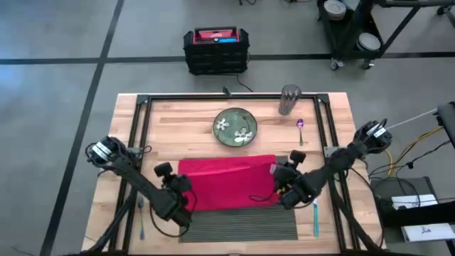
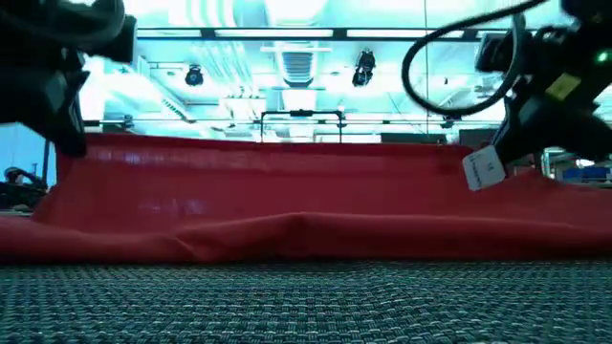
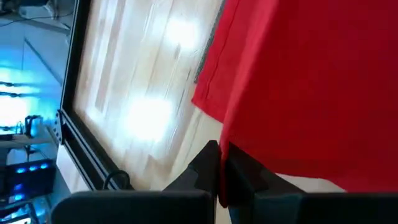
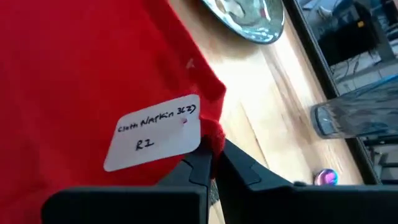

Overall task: Set table place
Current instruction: Fold the red table napkin

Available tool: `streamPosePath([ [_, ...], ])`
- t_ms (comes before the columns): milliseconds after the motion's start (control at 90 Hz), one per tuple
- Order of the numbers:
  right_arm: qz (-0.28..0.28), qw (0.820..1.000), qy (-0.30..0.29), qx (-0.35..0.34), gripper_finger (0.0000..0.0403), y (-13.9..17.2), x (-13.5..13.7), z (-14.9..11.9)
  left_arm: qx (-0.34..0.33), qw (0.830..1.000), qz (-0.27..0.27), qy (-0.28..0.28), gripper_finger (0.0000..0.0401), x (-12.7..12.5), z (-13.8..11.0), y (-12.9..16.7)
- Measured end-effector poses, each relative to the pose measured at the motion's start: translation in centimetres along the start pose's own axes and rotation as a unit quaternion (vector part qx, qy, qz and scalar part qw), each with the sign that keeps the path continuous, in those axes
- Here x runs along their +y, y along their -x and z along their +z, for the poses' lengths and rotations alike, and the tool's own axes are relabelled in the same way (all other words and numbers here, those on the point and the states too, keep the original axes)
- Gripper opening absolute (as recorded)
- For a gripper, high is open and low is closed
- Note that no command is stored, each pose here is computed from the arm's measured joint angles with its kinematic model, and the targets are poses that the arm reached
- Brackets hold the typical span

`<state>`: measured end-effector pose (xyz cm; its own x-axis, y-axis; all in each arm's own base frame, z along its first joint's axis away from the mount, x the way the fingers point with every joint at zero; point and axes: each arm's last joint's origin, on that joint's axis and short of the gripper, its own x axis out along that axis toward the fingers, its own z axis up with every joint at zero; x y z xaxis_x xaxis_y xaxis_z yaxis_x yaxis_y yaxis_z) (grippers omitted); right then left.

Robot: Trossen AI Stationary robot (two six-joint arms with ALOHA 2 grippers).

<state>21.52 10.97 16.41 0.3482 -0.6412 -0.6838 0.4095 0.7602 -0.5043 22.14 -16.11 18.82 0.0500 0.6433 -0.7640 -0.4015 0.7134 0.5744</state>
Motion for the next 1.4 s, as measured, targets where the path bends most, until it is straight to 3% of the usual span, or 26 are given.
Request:
streamPosePath([
  [444,0.002,1.0,-0.003,0.002,0.0,-1.9,0.1,-1.5,-0.02,1.0,0.005,0.007,0.0,-0.5,-0.9,-1.8],
  [667,0.008,1.0,0.004,-0.008,0.0,-2.1,0.2,-1.2,0.001,1.0,0.021,0.014,0.0,0.0,-1.4,-2.0],
  [1233,-0.008,1.0,0.015,0.012,0.0,-4.3,-0.8,-0.4,-0.023,0.999,0.043,0.023,0.0,0.3,-1.2,-3.3],
  [1400,-0.013,1.0,0.011,0.018,0.0006,-4.6,-1.0,-0.3,-0.015,0.999,0.042,0.021,0.0028,0.3,-1.2,-3.3],
])
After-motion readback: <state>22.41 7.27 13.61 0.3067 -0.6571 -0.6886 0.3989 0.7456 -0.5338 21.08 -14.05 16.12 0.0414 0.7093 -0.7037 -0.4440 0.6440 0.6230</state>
